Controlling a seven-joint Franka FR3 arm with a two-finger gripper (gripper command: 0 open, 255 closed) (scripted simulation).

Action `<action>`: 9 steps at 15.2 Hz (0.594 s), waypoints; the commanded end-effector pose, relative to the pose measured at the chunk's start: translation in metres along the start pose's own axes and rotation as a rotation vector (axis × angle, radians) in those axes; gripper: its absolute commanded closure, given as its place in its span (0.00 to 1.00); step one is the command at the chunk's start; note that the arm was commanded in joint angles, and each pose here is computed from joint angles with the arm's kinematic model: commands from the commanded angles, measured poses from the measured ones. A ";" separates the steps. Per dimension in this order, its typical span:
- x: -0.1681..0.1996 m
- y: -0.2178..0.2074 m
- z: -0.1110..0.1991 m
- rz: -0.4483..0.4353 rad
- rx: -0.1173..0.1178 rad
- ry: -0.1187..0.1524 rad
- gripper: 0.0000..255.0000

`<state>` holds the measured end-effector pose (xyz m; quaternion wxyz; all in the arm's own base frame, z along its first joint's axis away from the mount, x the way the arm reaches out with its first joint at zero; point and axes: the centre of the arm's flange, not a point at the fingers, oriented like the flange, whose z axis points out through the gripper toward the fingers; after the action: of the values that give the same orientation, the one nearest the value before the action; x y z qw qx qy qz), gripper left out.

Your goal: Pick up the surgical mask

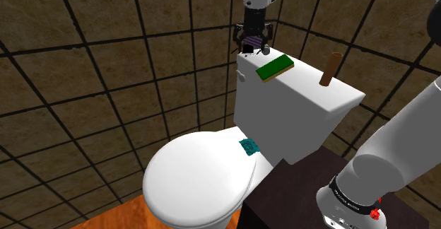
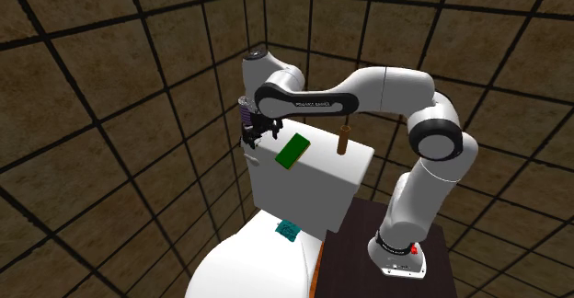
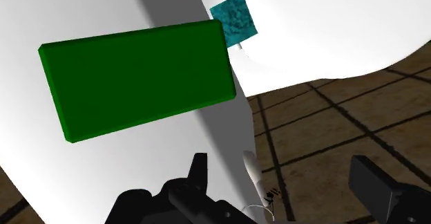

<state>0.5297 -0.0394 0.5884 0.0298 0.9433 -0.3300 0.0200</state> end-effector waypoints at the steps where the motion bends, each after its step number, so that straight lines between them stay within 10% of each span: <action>1: 0.027 -0.004 0.006 0.106 -0.013 -0.006 0.00; 9: 0.134 0.009 0.028 0.508 -0.064 -0.029 0.00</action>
<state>0.6203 -0.1205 0.5685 0.0466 0.8441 -0.5342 0.0045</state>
